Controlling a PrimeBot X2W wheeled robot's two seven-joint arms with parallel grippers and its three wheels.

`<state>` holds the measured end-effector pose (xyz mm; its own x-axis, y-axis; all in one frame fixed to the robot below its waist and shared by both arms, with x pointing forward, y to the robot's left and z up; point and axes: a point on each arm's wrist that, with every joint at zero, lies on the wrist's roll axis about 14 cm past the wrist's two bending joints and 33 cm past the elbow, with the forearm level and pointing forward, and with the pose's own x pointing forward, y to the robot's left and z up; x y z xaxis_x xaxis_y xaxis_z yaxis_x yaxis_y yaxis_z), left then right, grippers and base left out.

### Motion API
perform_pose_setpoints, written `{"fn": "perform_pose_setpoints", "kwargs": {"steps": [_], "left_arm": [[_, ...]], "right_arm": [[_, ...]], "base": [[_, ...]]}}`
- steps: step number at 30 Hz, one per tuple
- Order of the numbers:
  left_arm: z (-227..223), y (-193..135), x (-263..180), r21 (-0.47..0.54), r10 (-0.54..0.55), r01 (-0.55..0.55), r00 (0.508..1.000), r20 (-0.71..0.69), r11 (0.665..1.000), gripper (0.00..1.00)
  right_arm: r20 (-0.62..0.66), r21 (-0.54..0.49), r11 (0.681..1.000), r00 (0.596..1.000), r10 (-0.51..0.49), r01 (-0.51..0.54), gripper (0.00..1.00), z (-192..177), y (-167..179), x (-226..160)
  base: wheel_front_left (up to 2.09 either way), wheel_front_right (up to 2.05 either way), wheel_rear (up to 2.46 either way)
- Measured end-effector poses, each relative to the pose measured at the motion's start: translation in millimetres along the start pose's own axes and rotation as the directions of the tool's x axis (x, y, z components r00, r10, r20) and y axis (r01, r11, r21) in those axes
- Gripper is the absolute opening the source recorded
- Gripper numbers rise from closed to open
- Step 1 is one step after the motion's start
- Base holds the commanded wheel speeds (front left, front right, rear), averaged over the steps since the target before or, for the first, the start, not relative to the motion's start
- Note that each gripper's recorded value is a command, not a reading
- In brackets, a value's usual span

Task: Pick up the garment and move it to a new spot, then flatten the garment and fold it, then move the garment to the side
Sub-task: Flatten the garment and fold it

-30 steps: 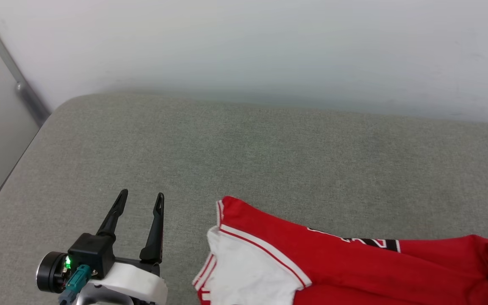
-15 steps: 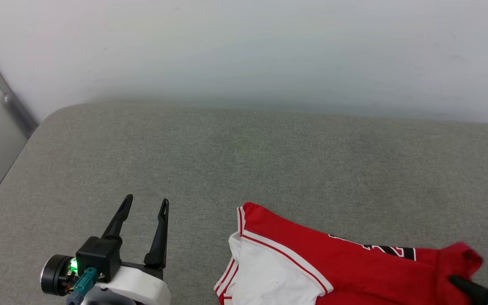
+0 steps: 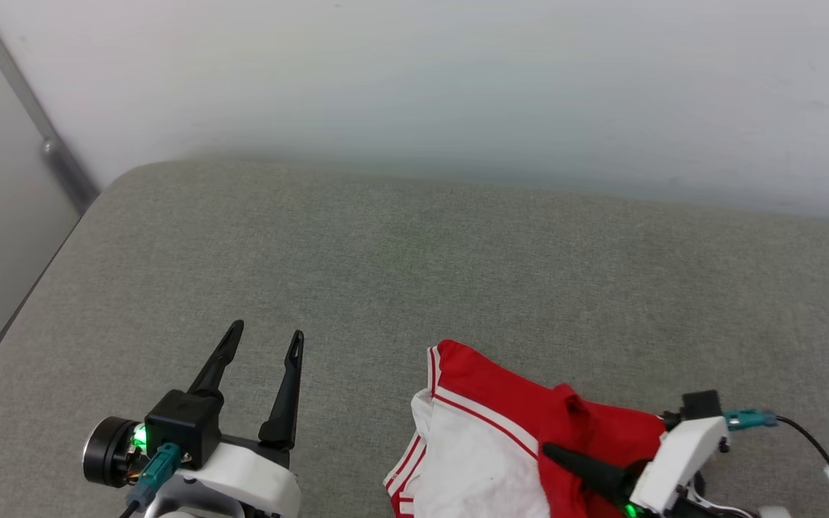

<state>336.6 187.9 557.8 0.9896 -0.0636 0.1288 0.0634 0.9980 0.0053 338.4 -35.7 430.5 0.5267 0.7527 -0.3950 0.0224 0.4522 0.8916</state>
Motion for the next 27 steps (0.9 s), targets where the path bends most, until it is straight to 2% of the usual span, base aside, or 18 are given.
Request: {"fn": "perform_pose_setpoints", "kwargs": {"steps": [7,9,10,13,16,18,20,23,25,27], "left_arm": [[-2.7,7.3,-0.6,0.007,0.022,-0.022,1.000,-0.012,1.000,1.00],[-4.5,7.9,-0.3,0.005,0.024,-0.024,1.000,-0.017,1.000,1.00],[-5.2,8.8,-0.3,0.005,0.027,-0.027,0.999,-0.019,1.000,1.00],[-7.7,9.6,0.0,0.004,0.032,-0.032,0.999,-0.025,0.999,1.00],[-8.8,8.5,1.3,0.003,0.030,-0.029,0.999,-0.026,1.000,1.00],[-8.5,6.8,2.3,0.002,0.024,-0.024,0.999,-0.024,1.000,1.00],[-8.3,5.0,3.1,0.001,0.019,-0.019,1.000,-0.022,1.000,1.00],[-6.9,2.4,4.5,-0.001,0.015,-0.015,1.000,-0.016,1.000,1.00],[-6.2,1.6,5.1,-0.001,0.016,-0.016,1.000,-0.013,1.000,1.00],[-5.6,0.0,5.6,-0.005,0.014,-0.014,1.000,-0.009,1.000,1.00]], "right_arm": [[-0.082,-0.049,0.996,0.994,0.077,-0.081,0.00,-26.4,35.2,44.4],[-0.087,-0.062,0.995,0.993,0.076,-0.082,0.45,-29.1,37.9,52.7],[-0.084,-0.069,0.994,0.994,0.073,-0.079,1.00,-29.3,38.5,55.9],[-0.089,-0.097,0.992,0.993,0.074,-0.082,1.00,-31.9,42.6,62.9],[-0.078,-0.167,0.981,0.993,0.083,-0.095,1.00,-28.4,53.3,66.8],[-0.071,-0.237,0.967,0.994,0.078,-0.093,1.00,-25.0,57.5,66.0],[-0.031,-0.334,0.939,0.996,0.077,-0.084,1.00,-14.1,62.8,62.8],[0.079,-0.482,0.876,0.994,0.077,-0.029,1.00,12.6,65.4,51.6],[0.184,-0.594,0.801,0.982,0.037,0.081,1.00,39.4,52.3,37.0],[0.294,-0.659,0.726,0.956,0.007,0.198,1.00,66.6,39.7,18.5]], "base": [[0.00,0.00,0.00],[0.00,0.00,0.00],[0.00,0.00,0.00],[0.00,0.00,0.00],[0.00,0.00,0.00],[0.00,0.00,0.00],[0.00,0.00,0.00],[0.00,0.00,0.00],[0.00,0.00,0.00],[0.00,0.00,0.00]]}}
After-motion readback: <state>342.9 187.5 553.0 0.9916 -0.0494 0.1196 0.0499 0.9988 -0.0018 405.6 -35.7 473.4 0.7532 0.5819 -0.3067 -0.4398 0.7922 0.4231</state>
